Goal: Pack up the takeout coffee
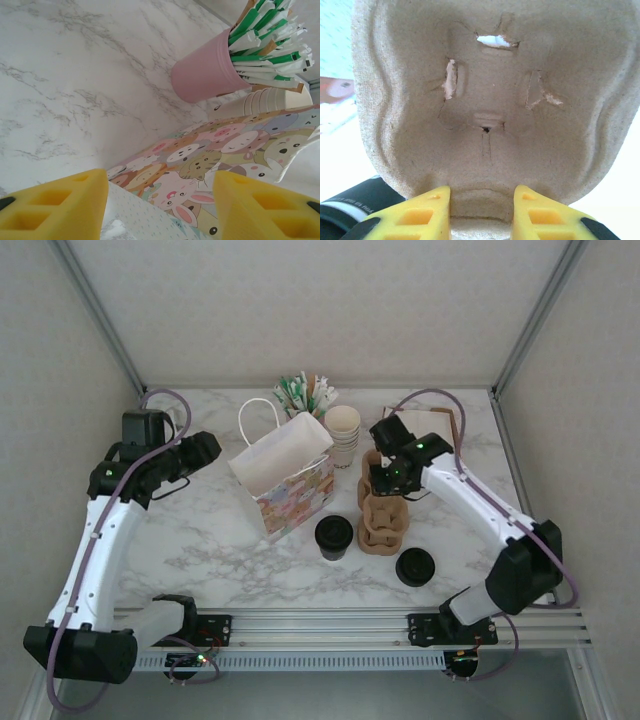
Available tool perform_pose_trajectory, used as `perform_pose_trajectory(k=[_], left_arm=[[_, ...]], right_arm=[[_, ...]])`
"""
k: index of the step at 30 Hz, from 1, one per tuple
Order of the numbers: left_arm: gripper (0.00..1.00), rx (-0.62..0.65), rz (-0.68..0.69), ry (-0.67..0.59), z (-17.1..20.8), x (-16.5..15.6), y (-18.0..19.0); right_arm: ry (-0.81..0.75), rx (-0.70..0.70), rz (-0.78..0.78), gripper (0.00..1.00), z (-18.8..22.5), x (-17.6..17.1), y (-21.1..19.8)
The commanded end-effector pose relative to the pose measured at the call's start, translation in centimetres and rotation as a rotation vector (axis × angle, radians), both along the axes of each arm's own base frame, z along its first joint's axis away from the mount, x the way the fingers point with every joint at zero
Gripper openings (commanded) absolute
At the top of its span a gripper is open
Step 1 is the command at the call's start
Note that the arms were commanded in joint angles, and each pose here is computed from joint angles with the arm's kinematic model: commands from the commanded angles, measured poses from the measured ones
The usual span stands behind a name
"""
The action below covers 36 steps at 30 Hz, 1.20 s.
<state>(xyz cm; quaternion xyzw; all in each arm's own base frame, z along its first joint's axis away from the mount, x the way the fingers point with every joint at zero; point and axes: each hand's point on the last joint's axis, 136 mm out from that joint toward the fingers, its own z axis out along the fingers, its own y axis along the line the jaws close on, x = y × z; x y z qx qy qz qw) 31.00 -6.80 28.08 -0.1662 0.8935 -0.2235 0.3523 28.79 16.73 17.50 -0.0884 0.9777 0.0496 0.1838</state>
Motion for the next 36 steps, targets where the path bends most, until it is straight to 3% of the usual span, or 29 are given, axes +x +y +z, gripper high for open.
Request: perform_pose_trajectory(k=[1, 12, 26, 36], left_arm=[[0.58, 0.004, -0.04, -0.046, 1.6, -0.6, -0.3], [0.59, 0.012, -0.069, -0.088, 3.0, -0.8, -0.5], [0.6, 0.017, -0.087, -0.108, 3.9, -1.1, -0.6], [0.6, 0.025, -0.073, -0.063, 2.9, -0.7, -0.5]], right_arm=[[-0.143, 0.028, 0.068, 0.28, 4.0, 0.8, 0.2], [-0.492, 0.099, 0.324, 0.24, 13.2, 1.8, 2.1], [-0.988, 0.002, 0.847, 0.25, 23.8, 0.0, 5.3], [-1.154, -0.005, 1.272, 0.27, 27.8, 0.7, 11.5]])
